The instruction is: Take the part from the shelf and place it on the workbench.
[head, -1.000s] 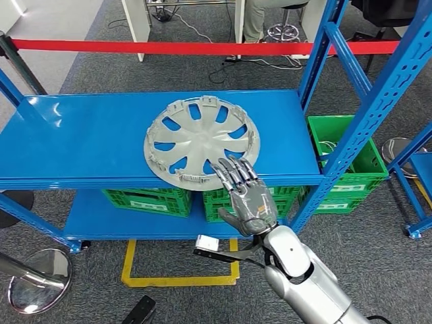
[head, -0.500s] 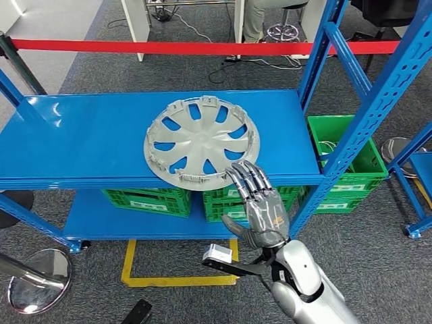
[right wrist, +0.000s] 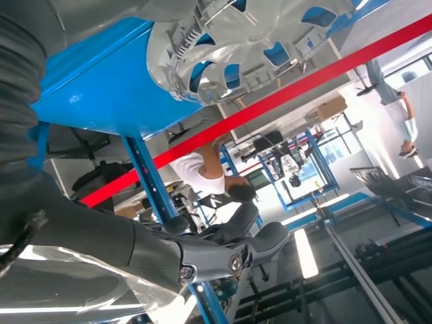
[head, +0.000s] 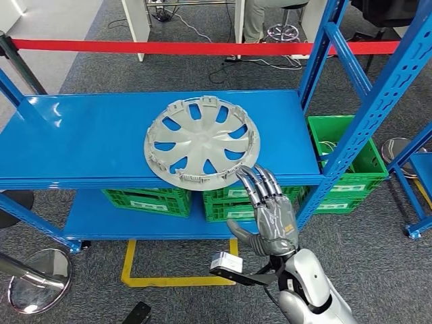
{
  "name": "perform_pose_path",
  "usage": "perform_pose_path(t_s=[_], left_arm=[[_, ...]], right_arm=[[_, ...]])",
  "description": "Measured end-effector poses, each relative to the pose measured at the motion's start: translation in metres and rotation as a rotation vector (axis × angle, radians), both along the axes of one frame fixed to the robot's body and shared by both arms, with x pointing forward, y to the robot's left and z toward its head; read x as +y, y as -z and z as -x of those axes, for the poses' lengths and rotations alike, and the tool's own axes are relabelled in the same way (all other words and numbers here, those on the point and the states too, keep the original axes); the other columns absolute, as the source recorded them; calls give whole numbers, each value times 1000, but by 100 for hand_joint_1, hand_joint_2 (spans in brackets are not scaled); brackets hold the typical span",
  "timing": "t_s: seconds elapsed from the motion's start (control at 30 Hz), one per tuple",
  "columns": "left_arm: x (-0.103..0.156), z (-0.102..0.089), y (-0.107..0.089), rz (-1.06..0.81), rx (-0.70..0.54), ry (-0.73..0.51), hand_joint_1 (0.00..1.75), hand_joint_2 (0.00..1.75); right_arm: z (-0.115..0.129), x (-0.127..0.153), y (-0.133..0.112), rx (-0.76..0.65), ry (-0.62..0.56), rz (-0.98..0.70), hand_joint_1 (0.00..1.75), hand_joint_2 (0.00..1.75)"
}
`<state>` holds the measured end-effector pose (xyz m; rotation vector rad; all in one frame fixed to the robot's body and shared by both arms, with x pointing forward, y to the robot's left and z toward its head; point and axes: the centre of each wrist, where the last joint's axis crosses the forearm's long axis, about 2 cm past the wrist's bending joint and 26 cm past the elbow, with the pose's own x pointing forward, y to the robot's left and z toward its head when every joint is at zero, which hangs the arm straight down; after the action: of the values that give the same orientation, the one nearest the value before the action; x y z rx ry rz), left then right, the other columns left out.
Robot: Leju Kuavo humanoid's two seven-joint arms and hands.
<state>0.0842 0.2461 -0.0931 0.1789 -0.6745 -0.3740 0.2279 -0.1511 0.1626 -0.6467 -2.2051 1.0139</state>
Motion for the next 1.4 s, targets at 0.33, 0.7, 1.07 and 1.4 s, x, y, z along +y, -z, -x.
perform_pose_path(t_s=[0.33,0.7,1.07,1.4], left_arm=[[-3,2,0,-10,-9,-7,0,0],[-3,2,0,-19,-12,-11,0,0],[-3,3,1,-30,-15,-12,0,0],[-3,3,0,-38,-17,-4,0,0]], right_arm=[[2,0,1,-3,-10,-6,0,175],[2,0,1,-3,-12,-15,0,175],[2,0,1,2,-13,-19,0,175],[2,0,1,8,-16,-24,0,175]])
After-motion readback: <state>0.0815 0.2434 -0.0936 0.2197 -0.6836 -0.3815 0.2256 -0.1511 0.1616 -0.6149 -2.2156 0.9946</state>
